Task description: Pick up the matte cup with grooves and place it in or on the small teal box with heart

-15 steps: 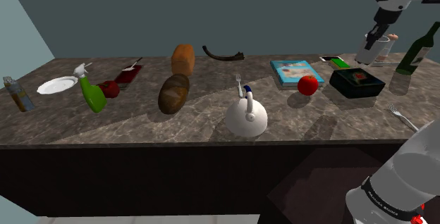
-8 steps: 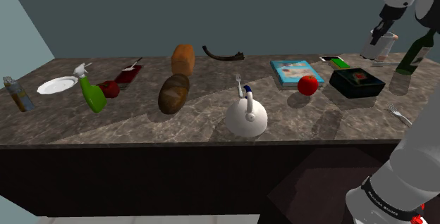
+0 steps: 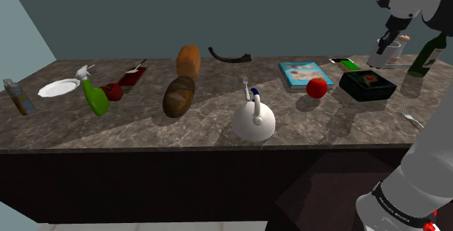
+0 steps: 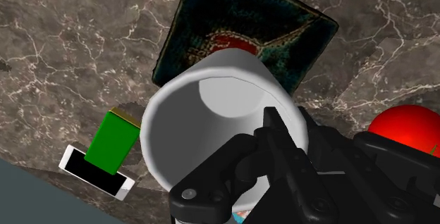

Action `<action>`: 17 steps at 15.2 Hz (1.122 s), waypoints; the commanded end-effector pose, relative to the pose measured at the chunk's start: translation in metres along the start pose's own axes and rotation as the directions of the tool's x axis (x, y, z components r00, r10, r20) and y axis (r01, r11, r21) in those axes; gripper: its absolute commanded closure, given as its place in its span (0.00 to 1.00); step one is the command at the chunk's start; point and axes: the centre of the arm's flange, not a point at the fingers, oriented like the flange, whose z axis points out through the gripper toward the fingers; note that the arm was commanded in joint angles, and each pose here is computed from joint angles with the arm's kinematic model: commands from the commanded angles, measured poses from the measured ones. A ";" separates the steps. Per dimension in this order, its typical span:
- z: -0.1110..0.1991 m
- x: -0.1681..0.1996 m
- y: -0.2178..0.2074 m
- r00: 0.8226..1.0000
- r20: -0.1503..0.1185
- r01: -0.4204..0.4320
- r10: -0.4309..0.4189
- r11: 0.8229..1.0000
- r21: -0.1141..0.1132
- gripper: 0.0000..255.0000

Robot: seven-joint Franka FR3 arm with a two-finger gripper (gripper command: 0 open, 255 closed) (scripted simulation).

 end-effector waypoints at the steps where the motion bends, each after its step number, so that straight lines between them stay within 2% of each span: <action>1: 0.010 -0.001 -0.002 1.000 -0.001 0.000 0.000 1.000 -0.001 1.00; 10: 0.059 -0.005 -0.008 1.000 -0.001 0.000 0.000 1.000 -0.001 1.00; 17: 0.059 -0.005 -0.008 1.000 -0.001 0.000 0.000 1.000 -0.001 1.00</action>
